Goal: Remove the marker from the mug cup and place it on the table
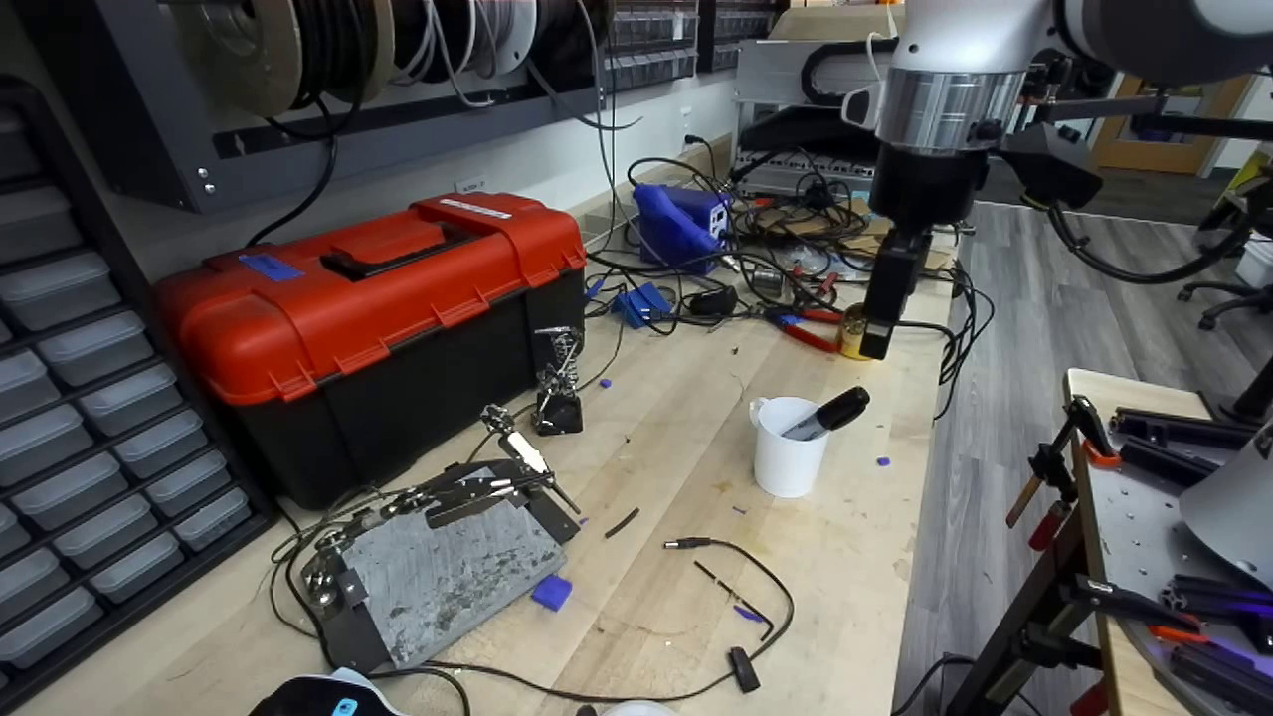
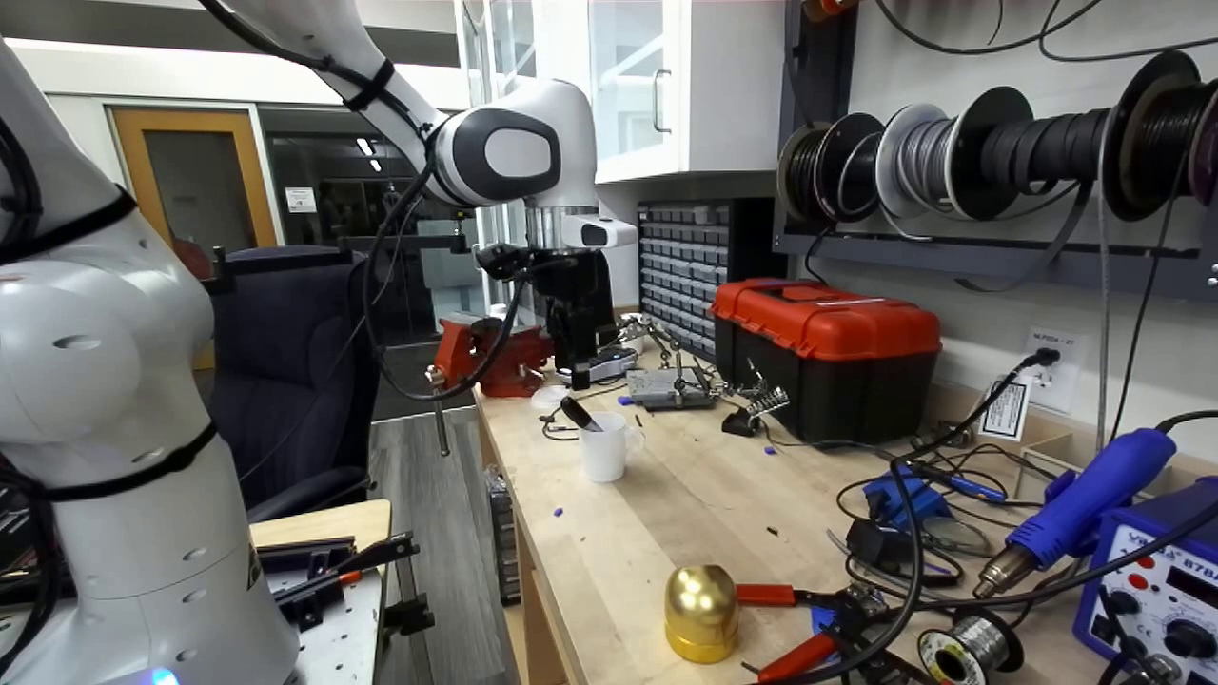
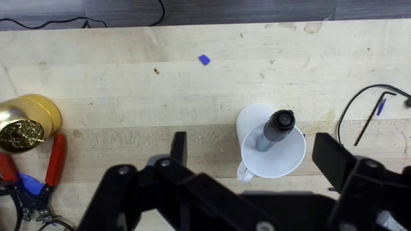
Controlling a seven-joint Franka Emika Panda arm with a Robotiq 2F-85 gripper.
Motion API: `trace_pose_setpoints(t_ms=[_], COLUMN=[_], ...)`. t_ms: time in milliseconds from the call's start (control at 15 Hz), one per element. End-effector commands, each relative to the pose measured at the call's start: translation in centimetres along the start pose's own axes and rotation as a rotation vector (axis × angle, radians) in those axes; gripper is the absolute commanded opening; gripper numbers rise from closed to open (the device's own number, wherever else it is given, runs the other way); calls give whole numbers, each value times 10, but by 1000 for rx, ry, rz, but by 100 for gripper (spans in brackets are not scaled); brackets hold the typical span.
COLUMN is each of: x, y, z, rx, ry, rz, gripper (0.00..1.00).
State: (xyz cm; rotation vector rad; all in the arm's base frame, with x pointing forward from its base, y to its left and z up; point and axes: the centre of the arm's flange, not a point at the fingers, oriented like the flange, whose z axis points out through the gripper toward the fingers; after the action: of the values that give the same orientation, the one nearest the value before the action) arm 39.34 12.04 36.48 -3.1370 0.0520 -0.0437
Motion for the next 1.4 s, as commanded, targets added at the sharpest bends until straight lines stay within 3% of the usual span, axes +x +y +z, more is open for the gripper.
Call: trace_pose_setpoints(t_ms=[0, 467, 1333], x=[5, 5, 12], y=[-10, -25, -34], z=[6, 22, 51], rx=[32, 87, 87], ry=[0, -49, -71], rz=[93, 119, 67], gripper=[100, 100, 100])
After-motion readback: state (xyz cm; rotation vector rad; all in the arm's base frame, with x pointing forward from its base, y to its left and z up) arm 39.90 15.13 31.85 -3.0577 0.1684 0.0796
